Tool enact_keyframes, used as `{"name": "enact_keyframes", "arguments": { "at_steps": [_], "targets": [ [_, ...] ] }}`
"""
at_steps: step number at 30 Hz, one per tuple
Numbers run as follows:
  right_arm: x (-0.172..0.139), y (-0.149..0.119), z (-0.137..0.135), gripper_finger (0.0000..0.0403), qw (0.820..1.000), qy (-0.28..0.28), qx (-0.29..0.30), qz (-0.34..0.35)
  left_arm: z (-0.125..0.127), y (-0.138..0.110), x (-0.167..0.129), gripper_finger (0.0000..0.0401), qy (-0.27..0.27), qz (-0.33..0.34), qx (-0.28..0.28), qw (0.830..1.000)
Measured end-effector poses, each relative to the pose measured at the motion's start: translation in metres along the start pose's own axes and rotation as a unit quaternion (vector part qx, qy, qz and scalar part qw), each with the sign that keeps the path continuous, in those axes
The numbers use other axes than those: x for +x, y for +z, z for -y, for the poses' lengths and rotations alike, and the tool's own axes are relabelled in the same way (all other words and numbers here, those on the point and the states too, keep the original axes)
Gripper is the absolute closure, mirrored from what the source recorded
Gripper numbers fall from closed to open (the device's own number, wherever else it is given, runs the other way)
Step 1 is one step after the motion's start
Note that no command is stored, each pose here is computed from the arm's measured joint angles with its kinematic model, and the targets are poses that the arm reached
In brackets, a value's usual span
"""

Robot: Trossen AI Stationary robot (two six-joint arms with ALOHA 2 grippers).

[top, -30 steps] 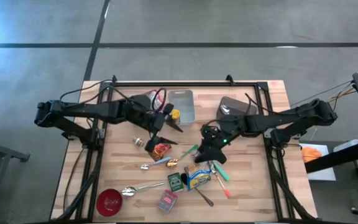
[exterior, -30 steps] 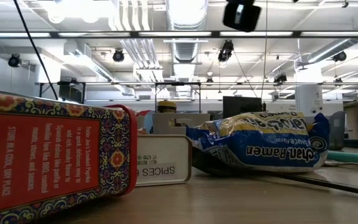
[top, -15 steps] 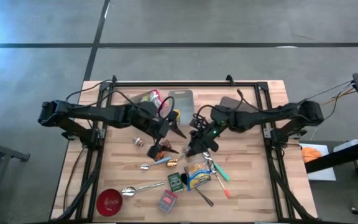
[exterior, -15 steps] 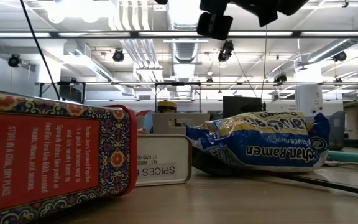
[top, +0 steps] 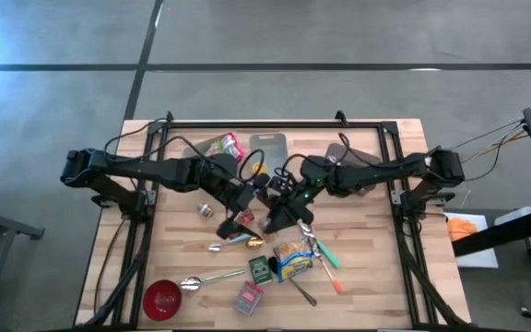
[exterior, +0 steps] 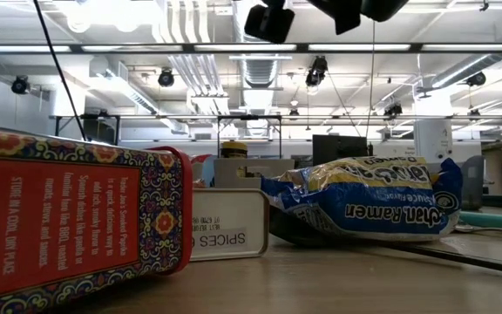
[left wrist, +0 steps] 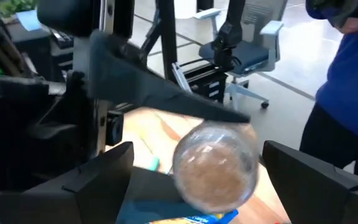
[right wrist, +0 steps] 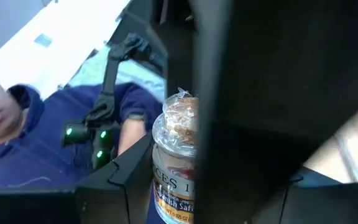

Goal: Pick & Place Food Item
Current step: Put the right brown seasoning bottle into the right gray bin

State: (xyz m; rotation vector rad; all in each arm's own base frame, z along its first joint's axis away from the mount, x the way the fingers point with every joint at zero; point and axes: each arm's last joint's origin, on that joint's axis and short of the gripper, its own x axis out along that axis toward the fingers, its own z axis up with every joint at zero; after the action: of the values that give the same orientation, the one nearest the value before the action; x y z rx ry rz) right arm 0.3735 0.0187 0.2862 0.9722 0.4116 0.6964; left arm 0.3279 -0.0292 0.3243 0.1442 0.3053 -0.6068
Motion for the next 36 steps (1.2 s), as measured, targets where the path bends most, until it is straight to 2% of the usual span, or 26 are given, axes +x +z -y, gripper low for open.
{"name": "enact_keyframes", "arguments": {
  "at_steps": [4, 9, 13, 19, 22, 29, 32, 36],
  "targets": [
    [0.0024, 0.0023, 0.0021, 0.0218, 1.000, 0.004, -0.001, -0.007, 0.0020, 0.0006, -0.0021, 0.0062, -0.013, 0.001, -0.003, 1.000],
    [-0.0001, 0.0009, 0.0068, 0.0218, 1.000, -0.003, 0.004, -0.005, 0.0035, 0.0018, -0.0036, 0.0115, -0.026, 0.005, 0.000, 1.000],
    [-0.0011, 0.0004, 0.0080, 0.0218, 1.000, -0.006, 0.007, -0.003, 0.0032, 0.0017, -0.0037, 0.0173, -0.025, 0.006, 0.001, 1.000],
    [-0.0005, 0.0015, 0.0068, 0.0218, 1.000, -0.007, 0.007, -0.003, 0.0033, 0.0027, -0.0043, 0.0280, -0.025, 0.008, 0.009, 1.000],
    [0.0001, 0.0041, 0.0037, 0.0218, 1.000, -0.002, -0.008, -0.002, 0.0036, 0.0058, -0.0057, 0.0315, -0.028, 0.017, 0.013, 0.999],
    [-0.0001, 0.0037, 0.0037, 0.0218, 1.000, 0.001, -0.011, -0.006, 0.0019, 0.0054, -0.0066, 0.0319, -0.025, 0.015, -0.034, 0.999],
    [-0.0002, 0.0034, 0.0042, 0.0218, 1.000, 0.001, -0.010, -0.007, 0.0008, 0.0036, -0.0071, 0.0297, -0.024, 0.010, -0.060, 0.998],
    [-0.0002, 0.0033, 0.0038, 0.0218, 1.000, 0.005, -0.011, -0.010, 0.0009, 0.0036, -0.0072, 0.0245, -0.026, 0.010, -0.069, 0.997]
  ]
}}
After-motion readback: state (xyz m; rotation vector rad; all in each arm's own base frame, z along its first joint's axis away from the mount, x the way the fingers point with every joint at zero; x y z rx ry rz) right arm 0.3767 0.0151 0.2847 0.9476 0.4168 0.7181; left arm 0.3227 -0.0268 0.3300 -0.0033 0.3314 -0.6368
